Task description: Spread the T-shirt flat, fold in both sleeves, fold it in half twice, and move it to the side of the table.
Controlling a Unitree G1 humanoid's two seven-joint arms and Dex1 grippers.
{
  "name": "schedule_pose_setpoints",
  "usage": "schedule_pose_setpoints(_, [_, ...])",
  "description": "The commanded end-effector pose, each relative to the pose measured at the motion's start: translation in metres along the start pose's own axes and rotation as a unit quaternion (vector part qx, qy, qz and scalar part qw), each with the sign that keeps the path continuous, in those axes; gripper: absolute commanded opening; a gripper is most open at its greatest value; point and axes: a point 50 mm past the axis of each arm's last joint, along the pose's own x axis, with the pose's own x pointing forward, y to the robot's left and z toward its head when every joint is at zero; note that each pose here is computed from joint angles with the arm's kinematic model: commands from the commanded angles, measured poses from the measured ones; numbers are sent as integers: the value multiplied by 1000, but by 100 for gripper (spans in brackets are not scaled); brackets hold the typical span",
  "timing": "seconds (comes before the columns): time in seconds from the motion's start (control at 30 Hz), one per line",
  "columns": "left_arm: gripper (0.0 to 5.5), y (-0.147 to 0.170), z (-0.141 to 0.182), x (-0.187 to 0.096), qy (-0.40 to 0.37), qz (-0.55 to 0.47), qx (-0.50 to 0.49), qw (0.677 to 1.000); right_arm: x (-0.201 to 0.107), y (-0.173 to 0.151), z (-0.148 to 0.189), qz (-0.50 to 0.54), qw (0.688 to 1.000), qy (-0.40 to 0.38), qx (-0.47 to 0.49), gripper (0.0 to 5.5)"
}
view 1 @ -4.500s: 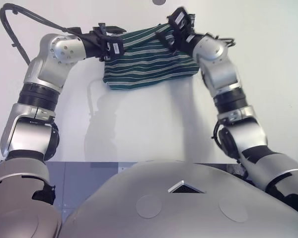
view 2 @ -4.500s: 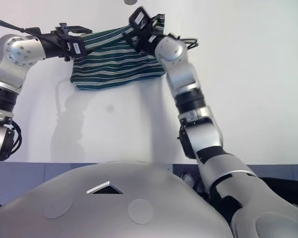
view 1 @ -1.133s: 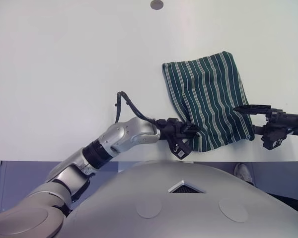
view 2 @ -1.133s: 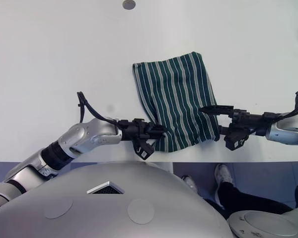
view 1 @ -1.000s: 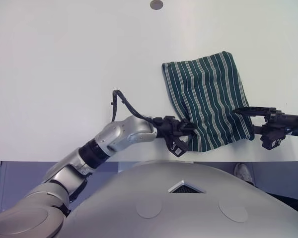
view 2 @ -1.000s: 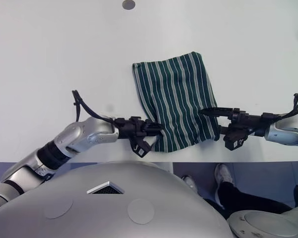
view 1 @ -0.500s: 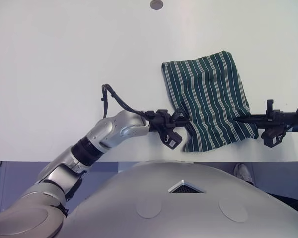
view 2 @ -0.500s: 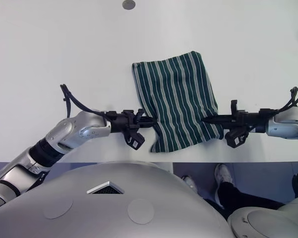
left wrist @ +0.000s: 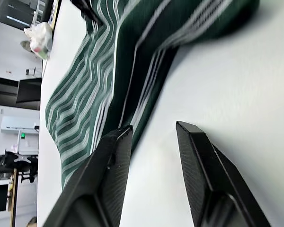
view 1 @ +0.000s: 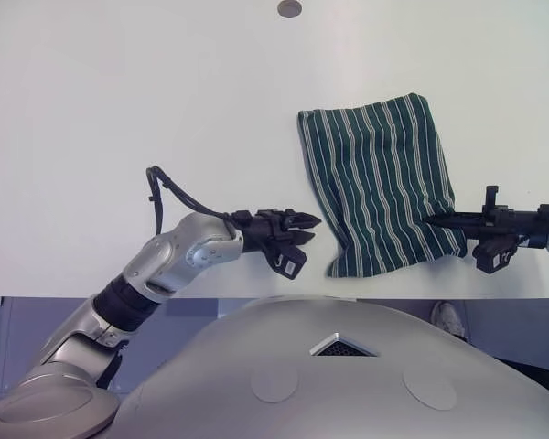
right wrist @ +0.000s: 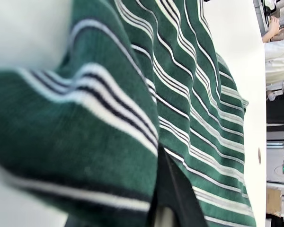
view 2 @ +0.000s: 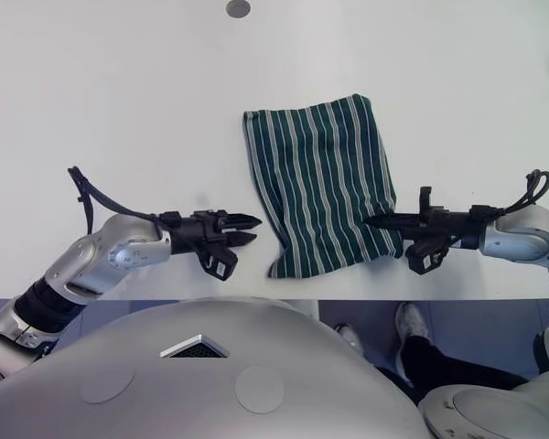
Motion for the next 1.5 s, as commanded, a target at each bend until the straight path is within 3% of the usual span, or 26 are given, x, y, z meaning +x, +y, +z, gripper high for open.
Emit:
schedule_pose_setpoints(0.03, [231,-15,-3,15,4,-61,20,998,12,-7,-1,13,1000,-10,-12,35])
schedule_pose_setpoints(0.13, [264,-13,-3,25,0,-76,49,996,15,-9,1,12,1000,-15,-13,35])
schedule_pose_setpoints(0.37, [264,-21,-13,39,9,-116,34,993,19,-15,2,9,1000,-17,-12,35])
schedule_pose_setpoints(0.67, [87,-27,-13,46,-1,-141,-10,990,21,-20,3,3,1000,-19,-9,35])
schedule_pose_setpoints(0.83, [41,-26,-44,22,46,-101,-63,992,23,-32,6,-6,1000,-28,-8,35])
schedule_pose_setpoints(0.93, [31,-16,-42,-13,25,-88,-140,986,24,-50,20,9,999,-45,26,35])
schedule_pose_setpoints(1.07, [23,-4,-42,-46,19,-129,-140,982,32,-64,43,75,990,-70,101,34])
schedule_pose_setpoints(1.27, [23,14,-7,-59,-97,-152,-225,957,31,-45,87,226,931,-97,268,33])
schedule_pose_setpoints(1.4, [22,33,5,-77,-153,-186,-305,921,28,-56,99,224,904,-107,348,33])
schedule_pose_setpoints(1.5, [22,43,-1,-88,-151,-211,-357,897,30,-68,104,191,885,-109,410,33])
